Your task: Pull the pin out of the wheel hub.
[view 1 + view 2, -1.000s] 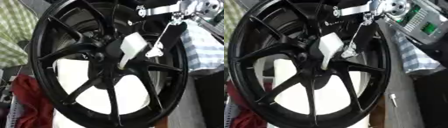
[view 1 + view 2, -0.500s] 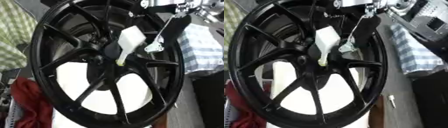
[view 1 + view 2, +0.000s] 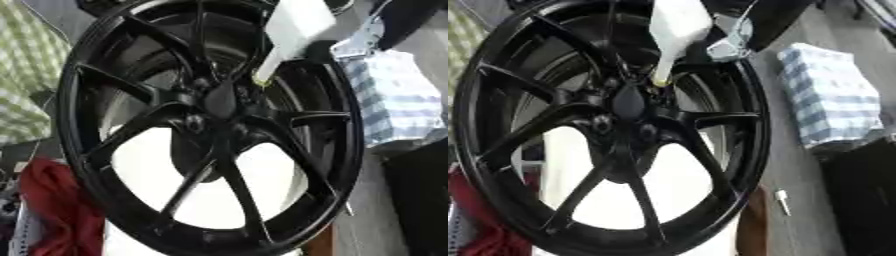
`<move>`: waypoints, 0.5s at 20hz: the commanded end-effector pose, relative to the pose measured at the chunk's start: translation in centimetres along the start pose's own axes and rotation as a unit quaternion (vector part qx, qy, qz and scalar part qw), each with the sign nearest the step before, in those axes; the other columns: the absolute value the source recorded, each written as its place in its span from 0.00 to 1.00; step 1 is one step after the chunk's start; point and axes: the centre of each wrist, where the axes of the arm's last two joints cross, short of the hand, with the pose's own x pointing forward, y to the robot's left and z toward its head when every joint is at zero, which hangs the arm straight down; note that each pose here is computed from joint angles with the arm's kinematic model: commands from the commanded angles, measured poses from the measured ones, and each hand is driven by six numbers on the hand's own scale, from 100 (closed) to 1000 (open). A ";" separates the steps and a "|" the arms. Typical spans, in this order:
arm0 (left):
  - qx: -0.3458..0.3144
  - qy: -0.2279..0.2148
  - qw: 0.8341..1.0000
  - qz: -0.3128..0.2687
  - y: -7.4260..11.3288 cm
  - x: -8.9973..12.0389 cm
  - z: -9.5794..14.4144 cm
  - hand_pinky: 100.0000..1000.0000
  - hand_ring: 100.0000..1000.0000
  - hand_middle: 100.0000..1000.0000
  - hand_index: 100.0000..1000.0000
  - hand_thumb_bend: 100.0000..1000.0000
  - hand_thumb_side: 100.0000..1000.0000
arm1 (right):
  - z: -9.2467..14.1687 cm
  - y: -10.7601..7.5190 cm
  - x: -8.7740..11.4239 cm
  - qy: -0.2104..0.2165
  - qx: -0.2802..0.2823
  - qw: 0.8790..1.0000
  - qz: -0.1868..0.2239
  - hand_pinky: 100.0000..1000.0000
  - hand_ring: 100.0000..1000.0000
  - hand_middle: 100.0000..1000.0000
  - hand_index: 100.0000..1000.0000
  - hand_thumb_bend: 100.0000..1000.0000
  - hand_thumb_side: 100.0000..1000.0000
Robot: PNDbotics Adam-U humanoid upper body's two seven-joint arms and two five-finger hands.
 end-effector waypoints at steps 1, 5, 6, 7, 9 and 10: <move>0.013 -0.015 1.000 -0.008 0.7 0.7 -0.3 0.83 0.59 0.54 0.70 0.12 0.77 | 3.5 -3.2 -1.7 0.050 -0.111 0.993 0.012 0.75 0.54 0.29 0.40 0.01 0.00; 0.014 -0.016 1.000 -0.007 0.7 0.7 -0.3 0.83 0.59 0.54 0.70 0.12 0.77 | 4.8 -3.5 -3.2 0.069 -0.148 0.987 0.006 0.75 0.54 0.29 0.40 0.01 0.00; 0.019 -0.014 1.000 -0.009 0.9 0.6 -0.3 0.83 0.58 0.54 0.70 0.11 0.77 | 5.1 -3.6 -3.6 0.080 -0.155 0.985 0.007 0.75 0.54 0.30 0.41 0.00 0.00; 0.026 -0.012 1.000 -0.013 1.1 0.4 -0.1 0.83 0.58 0.54 0.70 0.11 0.75 | 5.5 -3.7 -4.3 0.098 -0.168 0.981 0.003 0.75 0.54 0.30 0.41 0.00 0.00; 0.039 -0.008 0.999 -0.019 1.7 0.0 0.1 0.83 0.58 0.54 0.70 0.11 0.77 | 6.4 -3.7 -6.2 0.141 -0.199 0.970 -0.011 0.75 0.54 0.31 0.42 0.00 0.00; 0.044 -0.007 0.999 -0.021 1.8 -0.1 0.2 0.83 0.58 0.54 0.70 0.11 0.77 | 6.9 -3.7 -7.2 0.166 -0.216 0.962 -0.018 0.75 0.54 0.31 0.42 0.00 0.00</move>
